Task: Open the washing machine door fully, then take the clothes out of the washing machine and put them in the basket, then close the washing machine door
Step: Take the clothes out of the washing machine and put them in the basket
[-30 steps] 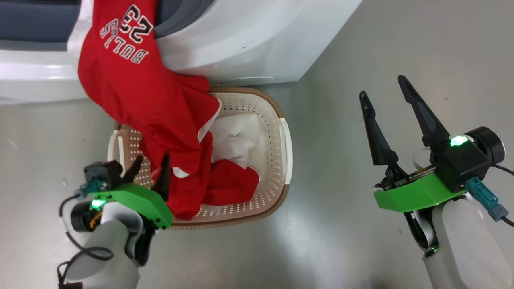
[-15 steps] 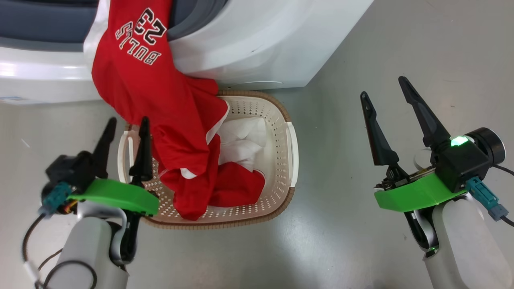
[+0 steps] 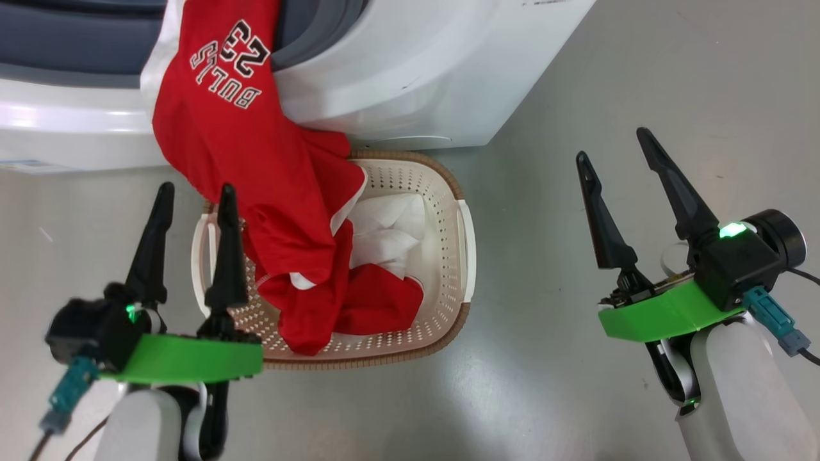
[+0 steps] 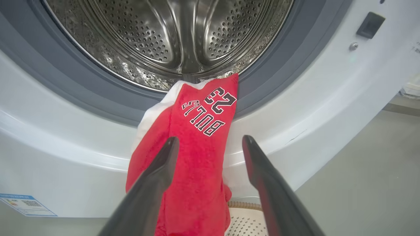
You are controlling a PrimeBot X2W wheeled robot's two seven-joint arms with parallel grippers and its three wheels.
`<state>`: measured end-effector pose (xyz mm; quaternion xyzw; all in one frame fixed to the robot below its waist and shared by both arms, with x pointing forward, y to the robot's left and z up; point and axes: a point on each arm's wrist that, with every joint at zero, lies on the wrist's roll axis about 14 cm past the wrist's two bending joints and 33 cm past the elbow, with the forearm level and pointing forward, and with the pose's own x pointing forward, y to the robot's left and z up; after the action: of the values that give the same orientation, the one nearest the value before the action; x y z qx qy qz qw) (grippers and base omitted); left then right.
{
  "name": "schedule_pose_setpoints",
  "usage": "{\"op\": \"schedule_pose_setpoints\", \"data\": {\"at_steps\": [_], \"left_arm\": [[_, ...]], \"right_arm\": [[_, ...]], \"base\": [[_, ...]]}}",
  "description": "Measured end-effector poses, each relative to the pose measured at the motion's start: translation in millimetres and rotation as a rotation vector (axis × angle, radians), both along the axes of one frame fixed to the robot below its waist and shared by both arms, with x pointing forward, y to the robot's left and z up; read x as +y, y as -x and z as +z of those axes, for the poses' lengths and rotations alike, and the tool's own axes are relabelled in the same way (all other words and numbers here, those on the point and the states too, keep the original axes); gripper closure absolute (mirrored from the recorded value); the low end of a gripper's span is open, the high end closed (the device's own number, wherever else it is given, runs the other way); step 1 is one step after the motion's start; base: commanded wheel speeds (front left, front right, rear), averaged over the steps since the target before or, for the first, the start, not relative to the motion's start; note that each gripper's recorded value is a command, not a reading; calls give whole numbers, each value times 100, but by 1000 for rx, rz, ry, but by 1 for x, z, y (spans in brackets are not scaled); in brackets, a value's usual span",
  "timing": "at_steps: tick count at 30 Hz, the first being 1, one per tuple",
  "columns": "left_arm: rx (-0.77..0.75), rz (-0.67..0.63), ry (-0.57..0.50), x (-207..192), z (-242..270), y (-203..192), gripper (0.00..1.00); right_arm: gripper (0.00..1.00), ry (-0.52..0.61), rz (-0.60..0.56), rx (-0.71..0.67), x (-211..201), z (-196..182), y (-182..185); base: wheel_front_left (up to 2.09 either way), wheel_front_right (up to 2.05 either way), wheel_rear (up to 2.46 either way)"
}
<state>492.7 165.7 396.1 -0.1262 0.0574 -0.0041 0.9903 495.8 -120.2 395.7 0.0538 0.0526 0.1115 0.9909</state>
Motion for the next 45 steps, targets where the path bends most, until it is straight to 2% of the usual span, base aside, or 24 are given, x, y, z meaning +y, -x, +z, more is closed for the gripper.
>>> {"op": "schedule_pose_setpoints", "data": {"at_steps": [4,18,39,45], "left_arm": [[-37,-20,-50,-6,14,6,0],[-34,-23,-94,-14,22,31,0],[36,-34,-117,-10,0,35,0],[30,-42,-121,-9,-1,18,0]], "right_arm": [[0,0,-2,2,-1,1,2],[0,-1,-7,-15,-2,9,3],[0,-1,-17,-2,-6,6,8],[0,-2,-15,5,-5,4,9]], "base": [[0,0,0],[0,0,0],[0,0,0],[0,0,0]]}}
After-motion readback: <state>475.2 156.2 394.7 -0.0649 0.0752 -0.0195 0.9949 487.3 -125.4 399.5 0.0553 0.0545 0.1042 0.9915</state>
